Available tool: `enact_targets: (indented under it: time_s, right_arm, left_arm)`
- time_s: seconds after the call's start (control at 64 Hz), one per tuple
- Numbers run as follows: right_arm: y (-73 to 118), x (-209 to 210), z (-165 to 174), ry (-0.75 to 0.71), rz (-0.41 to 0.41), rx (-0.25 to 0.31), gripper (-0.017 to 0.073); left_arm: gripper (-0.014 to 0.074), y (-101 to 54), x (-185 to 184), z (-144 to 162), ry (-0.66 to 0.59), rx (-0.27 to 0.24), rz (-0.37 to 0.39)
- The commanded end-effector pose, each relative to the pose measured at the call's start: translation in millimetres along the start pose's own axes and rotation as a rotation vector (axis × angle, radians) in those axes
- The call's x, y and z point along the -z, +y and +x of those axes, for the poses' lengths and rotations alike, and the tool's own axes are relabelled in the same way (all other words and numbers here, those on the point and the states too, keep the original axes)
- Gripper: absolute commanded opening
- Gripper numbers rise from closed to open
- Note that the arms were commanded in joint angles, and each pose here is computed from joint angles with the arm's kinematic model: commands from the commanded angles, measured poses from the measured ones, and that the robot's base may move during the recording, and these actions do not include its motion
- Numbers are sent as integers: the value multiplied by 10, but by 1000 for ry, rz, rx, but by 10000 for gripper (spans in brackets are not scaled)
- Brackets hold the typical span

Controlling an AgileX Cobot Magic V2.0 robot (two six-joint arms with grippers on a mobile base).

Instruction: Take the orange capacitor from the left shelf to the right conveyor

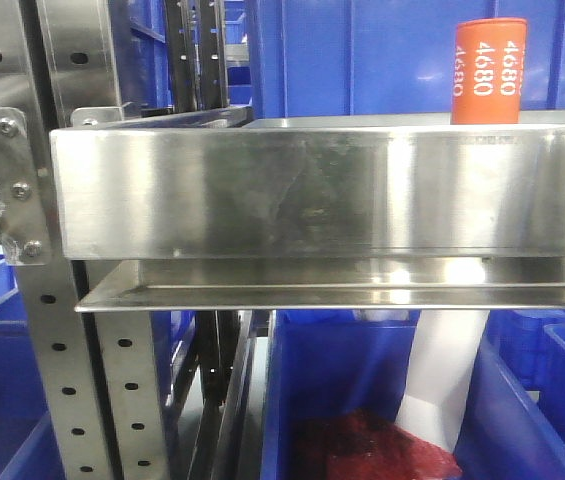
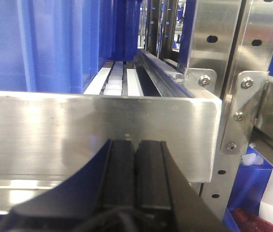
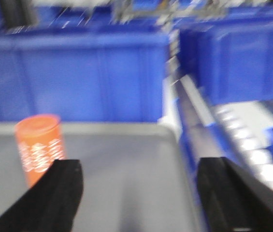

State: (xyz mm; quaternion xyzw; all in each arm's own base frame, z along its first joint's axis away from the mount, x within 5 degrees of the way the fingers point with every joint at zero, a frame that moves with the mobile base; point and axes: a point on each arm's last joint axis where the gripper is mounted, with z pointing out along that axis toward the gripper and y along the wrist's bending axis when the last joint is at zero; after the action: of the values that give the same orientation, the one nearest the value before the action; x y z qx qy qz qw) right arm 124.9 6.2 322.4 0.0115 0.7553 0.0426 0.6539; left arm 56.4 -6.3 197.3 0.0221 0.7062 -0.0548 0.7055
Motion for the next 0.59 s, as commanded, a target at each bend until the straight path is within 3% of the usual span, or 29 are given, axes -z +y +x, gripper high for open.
enact_targets:
  time_s: [0.0, 0.266, 0.579]
  right_arm:
    - [108, -133, -206, -93, -72, 10, 622]
    - [466, -627, -56, -63, -243, 28, 622]
    - [613, -1195, 138, -75, -254, 23, 622]
  left_arm:
    - [-127, 1, 15, -103, -105, 3, -1]
    - [-127, 1, 15, -103, -105, 3, -1]
    - [-127, 1, 15, -103, -105, 3, -1]
